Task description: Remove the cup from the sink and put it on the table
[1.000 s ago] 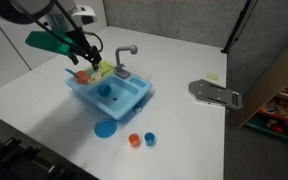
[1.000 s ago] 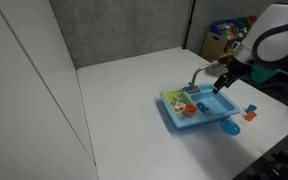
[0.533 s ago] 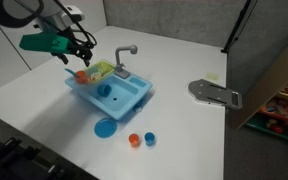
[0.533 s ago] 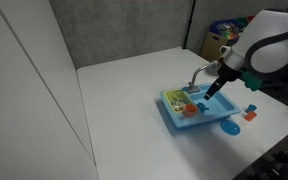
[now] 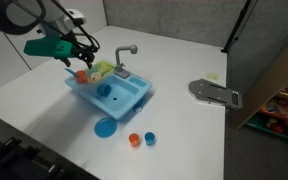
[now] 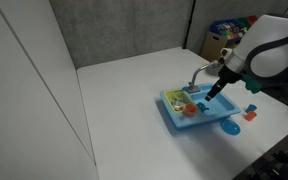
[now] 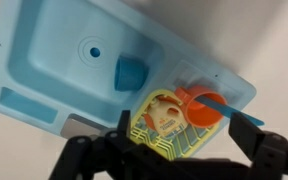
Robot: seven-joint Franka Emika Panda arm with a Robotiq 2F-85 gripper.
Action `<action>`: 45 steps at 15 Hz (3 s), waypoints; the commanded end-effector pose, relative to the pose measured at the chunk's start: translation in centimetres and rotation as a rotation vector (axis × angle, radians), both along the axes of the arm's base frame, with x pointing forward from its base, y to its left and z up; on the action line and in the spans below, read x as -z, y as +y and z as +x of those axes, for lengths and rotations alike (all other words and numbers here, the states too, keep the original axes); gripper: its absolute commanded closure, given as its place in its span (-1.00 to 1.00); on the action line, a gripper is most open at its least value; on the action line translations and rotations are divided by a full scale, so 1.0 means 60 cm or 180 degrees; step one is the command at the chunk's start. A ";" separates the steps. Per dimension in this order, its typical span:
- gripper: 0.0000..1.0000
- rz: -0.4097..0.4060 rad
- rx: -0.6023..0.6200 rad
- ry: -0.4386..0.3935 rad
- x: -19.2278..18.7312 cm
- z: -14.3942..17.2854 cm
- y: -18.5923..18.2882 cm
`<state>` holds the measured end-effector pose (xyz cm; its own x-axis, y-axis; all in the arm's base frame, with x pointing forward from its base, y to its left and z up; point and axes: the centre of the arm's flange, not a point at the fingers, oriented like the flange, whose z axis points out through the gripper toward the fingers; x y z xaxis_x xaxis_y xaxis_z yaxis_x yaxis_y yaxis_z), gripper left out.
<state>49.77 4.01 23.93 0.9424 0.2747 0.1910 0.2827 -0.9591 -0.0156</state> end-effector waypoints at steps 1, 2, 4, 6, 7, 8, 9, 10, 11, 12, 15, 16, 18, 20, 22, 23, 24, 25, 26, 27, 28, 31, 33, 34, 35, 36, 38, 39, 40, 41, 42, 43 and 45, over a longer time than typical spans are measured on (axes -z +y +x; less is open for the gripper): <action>-1.00 0.0002 0.0192 -0.0038 0.028 0.019 -0.051; -1.00 0.0014 0.0260 -0.0023 0.036 0.023 -0.065; -1.00 0.0015 0.0393 -0.0016 0.053 0.029 -0.089; -1.00 0.0017 0.0502 0.0015 0.069 0.035 -0.111; -1.00 0.0021 0.0544 0.0032 0.077 0.038 -0.120; -1.00 0.0031 0.0592 0.0049 0.084 0.042 -0.129; -1.00 0.0043 0.0636 0.0061 0.090 0.045 -0.137; -1.00 0.0079 0.0677 0.0085 0.097 0.049 -0.146; -1.00 0.0124 0.0723 0.0102 0.101 0.052 -0.153; -1.00 0.0202 0.0782 0.0125 0.106 0.056 -0.160; -1.00 0.0420 0.0979 0.0147 0.116 0.067 -0.173; -1.00 0.0492 0.1040 0.0146 0.117 0.072 -0.177; -1.00 0.0614 0.1121 0.0138 0.118 0.080 -0.182; -1.00 0.0745 0.1175 0.0146 0.120 0.087 -0.185; -1.00 0.0882 0.1208 0.0188 0.123 0.092 -0.186; -1.00 0.0946 0.1213 0.0213 0.126 0.093 -0.185; -1.00 0.1008 0.1216 0.0246 0.128 0.092 -0.185; -1.00 0.1076 0.1213 0.0281 0.132 0.091 -0.186; -1.00 0.1132 0.1220 0.0312 0.135 0.091 -0.187; -1.00 0.1190 0.1211 0.0352 0.138 0.088 -0.188; -1.00 0.1229 0.1208 0.0380 0.142 0.086 -0.189; -1.00 0.1298 0.1207 0.0465 0.156 0.077 -0.195; -1.00 0.1338 0.1207 0.0530 0.167 0.073 -0.195; -1.00 0.1365 0.1201 0.0562 0.173 0.071 -0.195; -1.00 0.1365 0.1198 0.0574 0.180 0.070 -0.195; -1.00 0.1367 0.1195 0.0593 0.184 0.068 -0.195; -1.00 0.1344 0.1184 0.0548 0.166 0.062 -0.193; -1.00 0.1292 0.1232 0.0598 0.184 0.058 -0.190; -1.00 0.1292 0.1230 0.0592 0.182 0.059 -0.190; -1.00 0.1291 0.1228 0.0587 0.181 0.060 -0.190; -1.00 0.1290 0.1226 0.0584 0.181 0.060 -0.190; -1.00 0.1300 0.1232 0.0569 0.185 0.065 -0.193; -1.00 0.1384 0.1172 0.0581 0.198 0.070 -0.198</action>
<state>53.29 -7.45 12.86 0.9874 -0.1552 0.0293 -0.1291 -0.8996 -0.4171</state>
